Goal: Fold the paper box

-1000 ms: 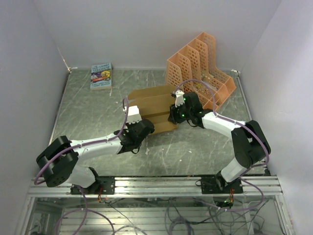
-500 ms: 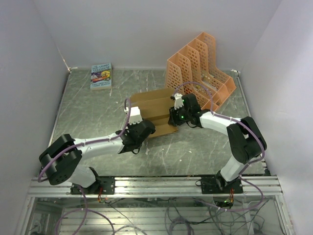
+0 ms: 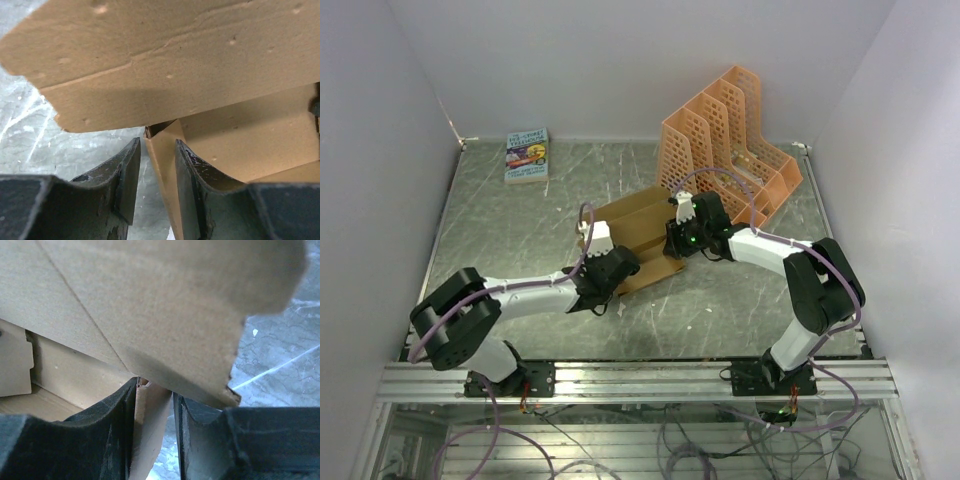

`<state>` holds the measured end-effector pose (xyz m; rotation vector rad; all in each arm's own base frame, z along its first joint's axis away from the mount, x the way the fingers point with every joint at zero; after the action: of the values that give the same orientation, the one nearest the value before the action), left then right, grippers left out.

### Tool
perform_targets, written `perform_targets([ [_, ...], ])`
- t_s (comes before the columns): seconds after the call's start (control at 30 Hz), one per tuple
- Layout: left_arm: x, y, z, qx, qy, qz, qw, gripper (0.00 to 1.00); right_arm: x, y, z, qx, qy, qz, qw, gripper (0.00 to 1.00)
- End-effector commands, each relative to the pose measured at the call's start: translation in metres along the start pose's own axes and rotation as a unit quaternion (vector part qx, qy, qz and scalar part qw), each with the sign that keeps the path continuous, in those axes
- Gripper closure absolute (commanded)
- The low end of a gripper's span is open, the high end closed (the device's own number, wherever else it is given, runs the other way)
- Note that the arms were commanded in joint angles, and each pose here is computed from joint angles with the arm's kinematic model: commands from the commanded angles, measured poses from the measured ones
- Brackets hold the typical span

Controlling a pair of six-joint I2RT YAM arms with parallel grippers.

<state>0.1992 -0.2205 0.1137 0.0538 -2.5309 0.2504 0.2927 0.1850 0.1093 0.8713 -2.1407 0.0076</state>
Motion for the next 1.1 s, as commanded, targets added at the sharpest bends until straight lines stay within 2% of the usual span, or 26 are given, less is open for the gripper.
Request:
perform_targets([
  [0.0,-0.005,-0.005,0.005,0.008,0.005,0.013,1.000,0.57,0.001,0.002,-0.004,0.004,-0.003,-0.007,1.000,0.68],
  [0.07,-0.006,-0.005,0.006,0.007,0.008,0.009,1.000,0.59,0.001,0.002,-0.004,0.004,-0.003,-0.004,1.000,0.68],
  [0.17,-0.007,-0.004,0.007,-0.003,0.013,0.001,1.000,0.74,0.001,0.002,-0.004,0.005,-0.005,-0.002,1.000,0.68],
  [0.23,-0.009,-0.004,0.009,-0.018,0.020,-0.009,1.000,0.79,0.001,0.003,-0.005,0.006,-0.007,-0.001,1.000,0.68],
  [0.53,-0.019,-0.010,0.020,-0.073,0.066,-0.038,0.994,0.77,0.002,0.002,-0.007,0.009,-0.010,0.007,1.000,0.68],
  [0.6,-0.019,-0.011,0.020,-0.081,0.072,-0.036,0.993,0.91,0.002,0.002,-0.007,0.008,-0.010,0.009,1.000,0.68],
  [0.77,-0.023,-0.011,0.023,-0.122,0.083,-0.057,0.987,0.93,0.003,0.002,-0.007,0.009,-0.010,0.008,1.000,0.68],
  [0.8,-0.023,-0.012,0.023,-0.126,0.084,-0.059,0.987,0.93,0.003,0.002,-0.007,0.008,-0.011,0.009,1.000,0.68],
  [0.83,-0.022,-0.013,0.021,-0.126,0.084,-0.059,0.987,0.87,0.004,0.002,-0.008,0.008,-0.013,0.009,1.000,0.68],
  [0.87,-0.021,-0.015,0.018,-0.124,0.082,-0.057,0.987,0.76,0.004,0.002,-0.008,0.009,-0.013,0.009,1.000,0.68],
  [0.9,-0.018,-0.017,0.014,-0.121,0.079,-0.052,0.988,0.71,0.004,0.002,-0.008,0.008,-0.013,0.009,1.000,0.68],
  [1.03,-0.007,-0.022,-0.003,-0.105,0.062,-0.037,0.992,0.55,0.004,0.002,-0.009,0.009,-0.014,0.009,1.000,0.68],
  [1.07,-0.005,-0.023,-0.007,-0.101,0.058,-0.034,0.993,0.54,0.004,0.002,-0.009,0.009,-0.014,0.010,1.000,0.68],
])
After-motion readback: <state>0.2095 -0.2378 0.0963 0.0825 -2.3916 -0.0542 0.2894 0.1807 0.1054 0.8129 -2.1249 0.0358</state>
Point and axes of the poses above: each gripper's point midway between its finger pads, its own x axis back along the fingers, its own y axis along the line the jaws close on, z = x × y, the point moved 9 cm from there along x, back along the fingers, and after that the axes turned 1 degree about -x, right-handed, at the moved point
